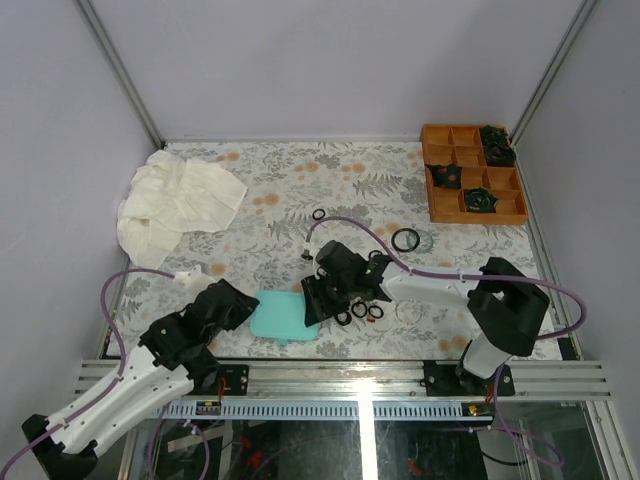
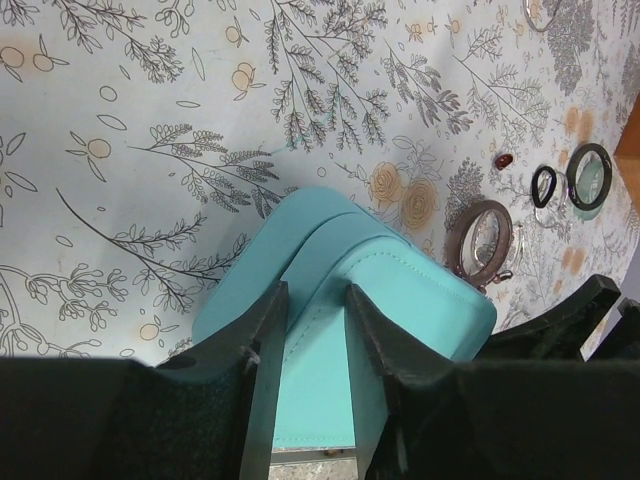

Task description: Organize the mixed jewelry

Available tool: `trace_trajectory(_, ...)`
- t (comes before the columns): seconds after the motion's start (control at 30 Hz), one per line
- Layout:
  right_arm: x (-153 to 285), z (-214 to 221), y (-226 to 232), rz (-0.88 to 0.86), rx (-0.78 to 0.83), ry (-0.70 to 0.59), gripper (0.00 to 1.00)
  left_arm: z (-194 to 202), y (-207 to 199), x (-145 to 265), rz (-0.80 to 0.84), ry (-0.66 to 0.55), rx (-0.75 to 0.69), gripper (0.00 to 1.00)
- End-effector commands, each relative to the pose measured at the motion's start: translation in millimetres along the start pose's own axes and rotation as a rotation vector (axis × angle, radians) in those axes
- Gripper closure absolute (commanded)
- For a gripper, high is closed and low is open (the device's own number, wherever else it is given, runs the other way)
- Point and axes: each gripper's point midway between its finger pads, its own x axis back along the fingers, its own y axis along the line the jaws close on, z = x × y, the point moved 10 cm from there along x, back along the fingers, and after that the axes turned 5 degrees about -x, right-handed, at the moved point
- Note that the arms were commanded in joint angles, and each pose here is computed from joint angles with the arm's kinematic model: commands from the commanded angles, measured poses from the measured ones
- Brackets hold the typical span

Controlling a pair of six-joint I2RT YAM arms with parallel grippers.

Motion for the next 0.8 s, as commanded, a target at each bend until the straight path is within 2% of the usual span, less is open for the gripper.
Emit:
trace_trajectory(0.0, 11.2, -40.0, 60.8, -0.277, 0.143, -0.164, 0.49, -11.3, -43.7, 16.1, 0.252, 0.020, 0.080, 0.73)
trace_trajectory(0.3, 2.8, -55.1, 69.7, -0.283, 0.162, -0.157, 0.49, -18.0, -50.2, 18.0, 0.247, -0.018, 0.063, 0.71)
trace_trajectory(0.77, 7.9, -75.0, 91.3, -0.327, 0.203, -0.164, 0.50, -23.0, -58.9, 28.0, 0.284, -0.009, 0.061, 0.70)
